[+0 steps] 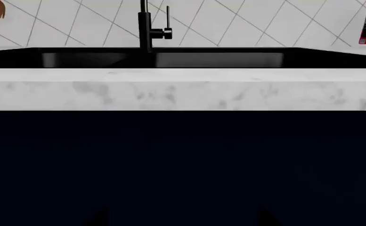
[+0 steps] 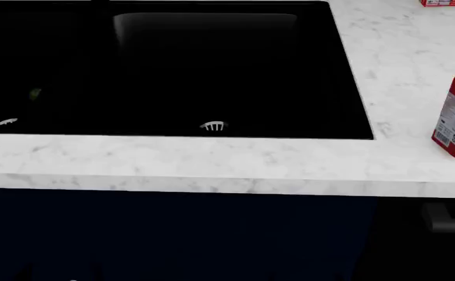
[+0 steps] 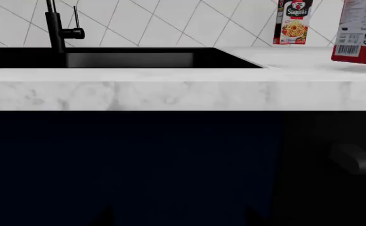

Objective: Pick the boxed drink from the counter and place it in the sink

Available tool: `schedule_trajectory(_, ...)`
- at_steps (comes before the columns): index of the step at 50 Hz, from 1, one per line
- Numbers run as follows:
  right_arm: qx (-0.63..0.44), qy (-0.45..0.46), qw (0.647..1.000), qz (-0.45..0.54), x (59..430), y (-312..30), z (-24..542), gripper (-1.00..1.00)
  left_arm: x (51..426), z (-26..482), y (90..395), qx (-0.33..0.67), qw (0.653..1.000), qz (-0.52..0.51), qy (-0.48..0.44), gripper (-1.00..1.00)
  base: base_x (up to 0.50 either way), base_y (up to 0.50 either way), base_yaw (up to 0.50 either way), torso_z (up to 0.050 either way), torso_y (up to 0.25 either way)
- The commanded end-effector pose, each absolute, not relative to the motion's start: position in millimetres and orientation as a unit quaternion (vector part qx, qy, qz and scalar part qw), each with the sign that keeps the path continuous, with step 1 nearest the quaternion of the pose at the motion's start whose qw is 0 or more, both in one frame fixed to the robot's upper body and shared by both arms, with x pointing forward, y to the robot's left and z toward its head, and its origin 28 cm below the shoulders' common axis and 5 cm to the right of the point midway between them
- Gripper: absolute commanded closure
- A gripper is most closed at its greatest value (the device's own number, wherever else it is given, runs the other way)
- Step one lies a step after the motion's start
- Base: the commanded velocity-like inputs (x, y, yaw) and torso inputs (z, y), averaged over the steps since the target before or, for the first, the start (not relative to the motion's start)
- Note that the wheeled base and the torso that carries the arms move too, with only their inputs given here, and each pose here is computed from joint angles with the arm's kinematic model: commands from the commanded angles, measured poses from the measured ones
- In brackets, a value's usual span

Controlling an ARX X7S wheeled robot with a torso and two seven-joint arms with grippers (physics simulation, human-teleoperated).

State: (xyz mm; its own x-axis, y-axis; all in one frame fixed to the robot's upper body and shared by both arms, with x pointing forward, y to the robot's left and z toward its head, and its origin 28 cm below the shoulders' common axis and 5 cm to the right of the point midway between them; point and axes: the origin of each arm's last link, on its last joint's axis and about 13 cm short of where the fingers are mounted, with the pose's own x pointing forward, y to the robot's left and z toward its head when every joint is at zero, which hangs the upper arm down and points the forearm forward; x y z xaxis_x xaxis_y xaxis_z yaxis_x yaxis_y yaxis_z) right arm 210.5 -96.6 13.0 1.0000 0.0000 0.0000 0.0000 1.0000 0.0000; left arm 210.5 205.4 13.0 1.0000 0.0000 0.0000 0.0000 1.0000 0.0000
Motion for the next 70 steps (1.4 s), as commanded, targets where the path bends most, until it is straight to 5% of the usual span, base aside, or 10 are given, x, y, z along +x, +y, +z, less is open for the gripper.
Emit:
schedule_trajectory(1, -0.005, 0.000, 1.000, 0.000, 210.5, -96.5, 13.0, -1.00, 210.5, 13.0, 205.7, 0.005, 1.000, 0.000, 0.000, -1.00, 0.00, 0.00, 0.00, 0.000, 0.000)
schedule_trajectory(44, -0.012, -0.071, 0.997, -0.008, 214.5, -106.2, 54.5, -1.00, 227.7, 36.6, 213.6, 0.013, 1.000, 0.022, -0.017, -1.00, 0.00, 0.00, 0.00, 0.000, 0.000)
schedule_trajectory(70, -0.086, -0.108, 0.990, -0.023, 232.2, -123.3, 138.7, -1.00, 257.4, 119.2, 219.9, 0.010, 0.998, -0.022, -0.056, -1.00, 0.00, 0.00, 0.00, 0.000, 0.000)
